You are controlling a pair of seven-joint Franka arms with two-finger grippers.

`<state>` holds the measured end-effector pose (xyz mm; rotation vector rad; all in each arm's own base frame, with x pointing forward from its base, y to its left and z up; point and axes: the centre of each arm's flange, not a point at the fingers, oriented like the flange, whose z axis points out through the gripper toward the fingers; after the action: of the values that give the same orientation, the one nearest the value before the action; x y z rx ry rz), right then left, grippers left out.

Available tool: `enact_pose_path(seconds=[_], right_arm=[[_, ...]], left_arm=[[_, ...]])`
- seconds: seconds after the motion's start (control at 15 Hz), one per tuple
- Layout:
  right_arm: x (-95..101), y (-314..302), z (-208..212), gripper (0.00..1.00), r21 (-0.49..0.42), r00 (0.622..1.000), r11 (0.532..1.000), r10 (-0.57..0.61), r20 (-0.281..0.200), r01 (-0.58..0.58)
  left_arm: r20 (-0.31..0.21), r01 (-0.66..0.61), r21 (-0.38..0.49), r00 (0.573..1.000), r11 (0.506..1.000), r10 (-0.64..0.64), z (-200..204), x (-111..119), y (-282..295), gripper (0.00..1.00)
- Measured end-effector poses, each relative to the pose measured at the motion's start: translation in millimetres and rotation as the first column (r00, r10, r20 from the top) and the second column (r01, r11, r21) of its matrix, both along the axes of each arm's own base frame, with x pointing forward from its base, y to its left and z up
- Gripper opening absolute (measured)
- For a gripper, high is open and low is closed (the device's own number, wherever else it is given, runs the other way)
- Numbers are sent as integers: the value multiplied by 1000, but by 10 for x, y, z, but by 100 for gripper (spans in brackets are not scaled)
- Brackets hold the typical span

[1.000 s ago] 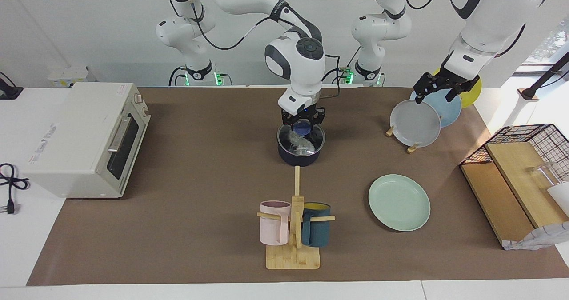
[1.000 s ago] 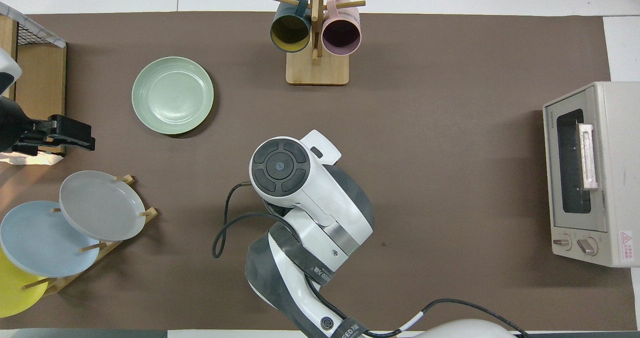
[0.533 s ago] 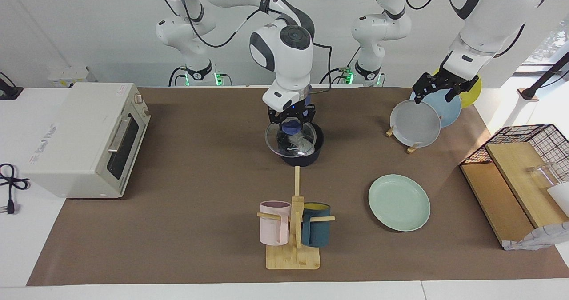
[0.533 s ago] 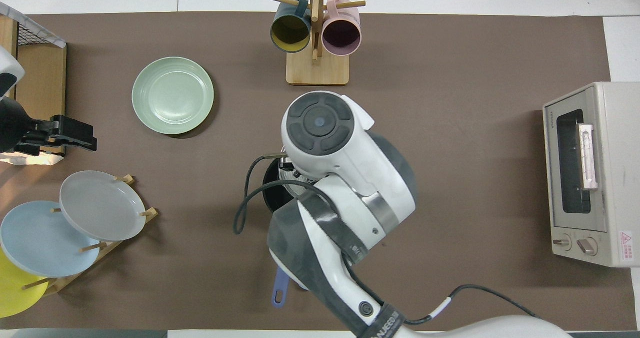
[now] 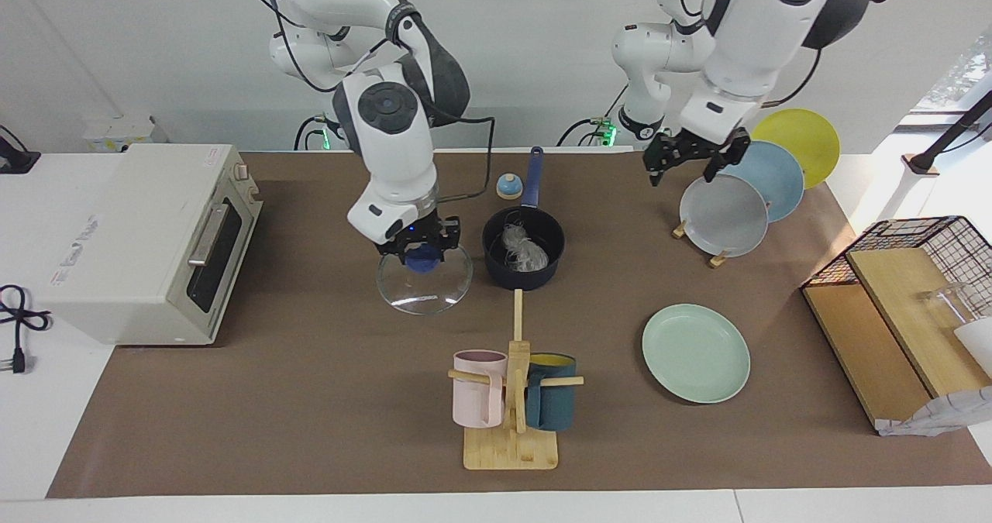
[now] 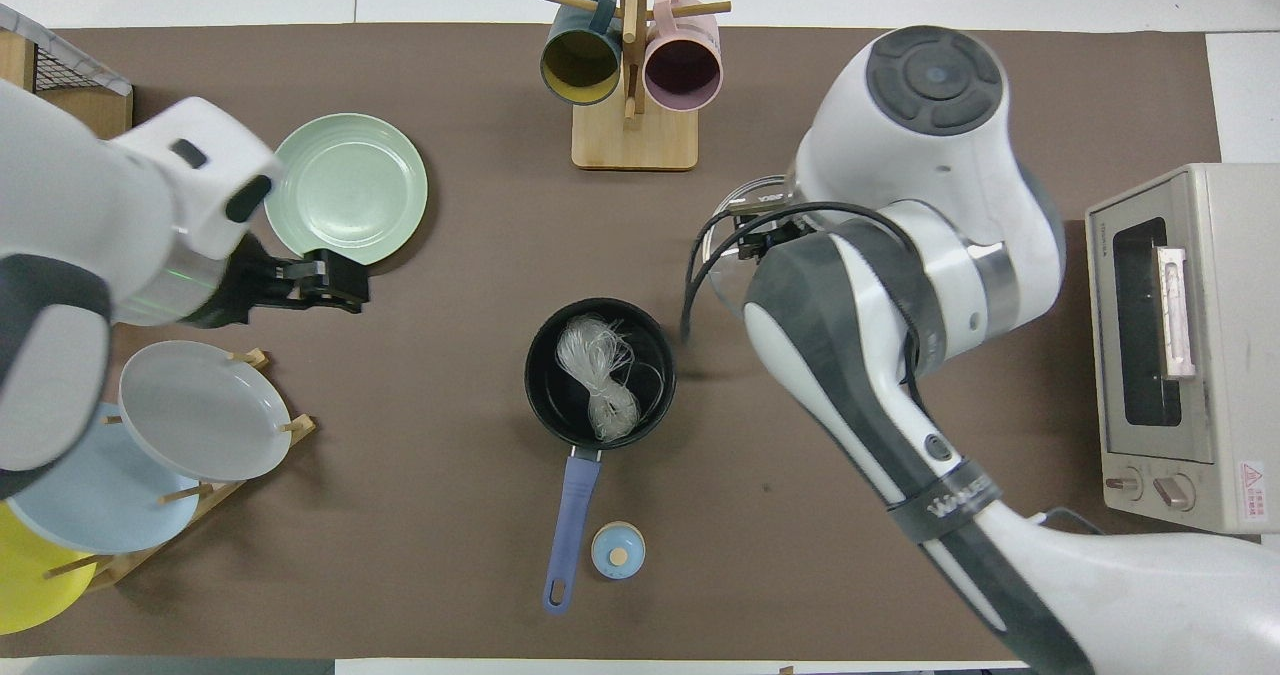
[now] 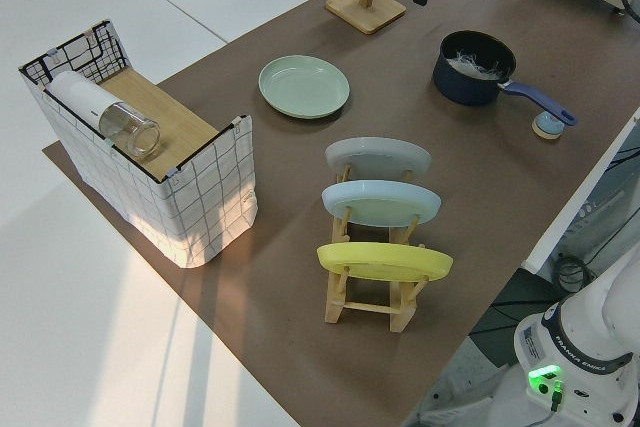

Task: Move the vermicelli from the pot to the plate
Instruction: 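Lift the lid with the right gripper while the left gripper reaches the pot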

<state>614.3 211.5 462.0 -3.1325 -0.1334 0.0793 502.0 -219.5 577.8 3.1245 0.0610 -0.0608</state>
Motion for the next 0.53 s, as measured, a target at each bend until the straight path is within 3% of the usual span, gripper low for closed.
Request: enact_pose_path(seconds=[0.27, 0.53], right_arm=[[197, -897, -136, 66, 5, 999, 999, 39, -24, -39], [154, -1416, -577, 66, 5, 998, 998, 70, 1, -70]], left_arm=[[7, -59, -24, 998, 998, 59, -640, -346, -959, 100], [24, -84, -49, 996, 995, 86, -1479, -730, -1623, 100]])
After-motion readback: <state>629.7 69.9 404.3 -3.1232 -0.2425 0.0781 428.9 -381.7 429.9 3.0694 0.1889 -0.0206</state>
